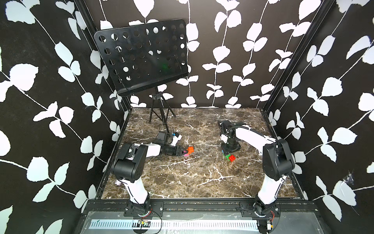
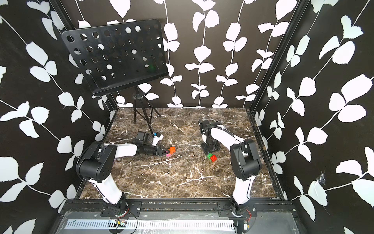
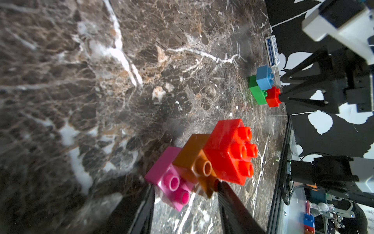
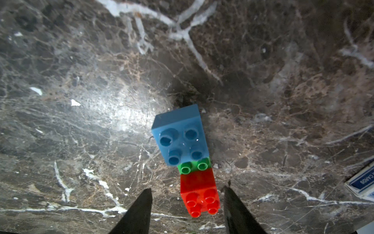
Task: Assemble the letter y with lego
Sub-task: Pick up the lego brick from the center of the board.
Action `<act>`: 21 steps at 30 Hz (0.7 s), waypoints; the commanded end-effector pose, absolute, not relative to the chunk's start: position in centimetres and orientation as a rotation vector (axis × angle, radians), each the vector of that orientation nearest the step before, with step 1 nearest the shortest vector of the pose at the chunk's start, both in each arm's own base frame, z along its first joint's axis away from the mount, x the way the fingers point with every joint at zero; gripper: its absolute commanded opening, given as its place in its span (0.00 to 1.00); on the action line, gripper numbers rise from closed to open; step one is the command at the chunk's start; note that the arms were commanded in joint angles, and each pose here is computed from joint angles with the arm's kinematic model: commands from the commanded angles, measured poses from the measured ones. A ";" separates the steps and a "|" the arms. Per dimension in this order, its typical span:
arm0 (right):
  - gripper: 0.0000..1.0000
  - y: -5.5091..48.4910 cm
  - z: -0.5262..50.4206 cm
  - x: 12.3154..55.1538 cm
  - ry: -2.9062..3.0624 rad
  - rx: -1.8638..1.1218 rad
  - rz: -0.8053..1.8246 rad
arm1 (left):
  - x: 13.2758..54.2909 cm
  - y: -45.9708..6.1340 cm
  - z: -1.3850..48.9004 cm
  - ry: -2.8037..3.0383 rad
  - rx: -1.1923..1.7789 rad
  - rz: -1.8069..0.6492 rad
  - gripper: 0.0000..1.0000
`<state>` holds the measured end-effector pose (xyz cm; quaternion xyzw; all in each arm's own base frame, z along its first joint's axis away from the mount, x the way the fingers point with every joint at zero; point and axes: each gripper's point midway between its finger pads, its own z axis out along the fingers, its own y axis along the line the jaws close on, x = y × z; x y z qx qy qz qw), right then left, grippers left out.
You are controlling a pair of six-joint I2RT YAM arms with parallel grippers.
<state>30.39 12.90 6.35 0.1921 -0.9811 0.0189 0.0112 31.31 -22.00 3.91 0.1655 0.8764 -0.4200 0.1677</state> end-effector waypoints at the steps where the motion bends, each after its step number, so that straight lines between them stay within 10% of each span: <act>1: 0.55 12.5 5.4 29.6 -3.007 0.624 0.062 | 29.7 -20.4 0.5 2.645 0.471 -1.092 0.52; 21: 0.45 12.1 2.4 30.1 -2.969 0.633 0.032 | 29.6 -20.7 0.4 2.629 0.582 -1.106 0.52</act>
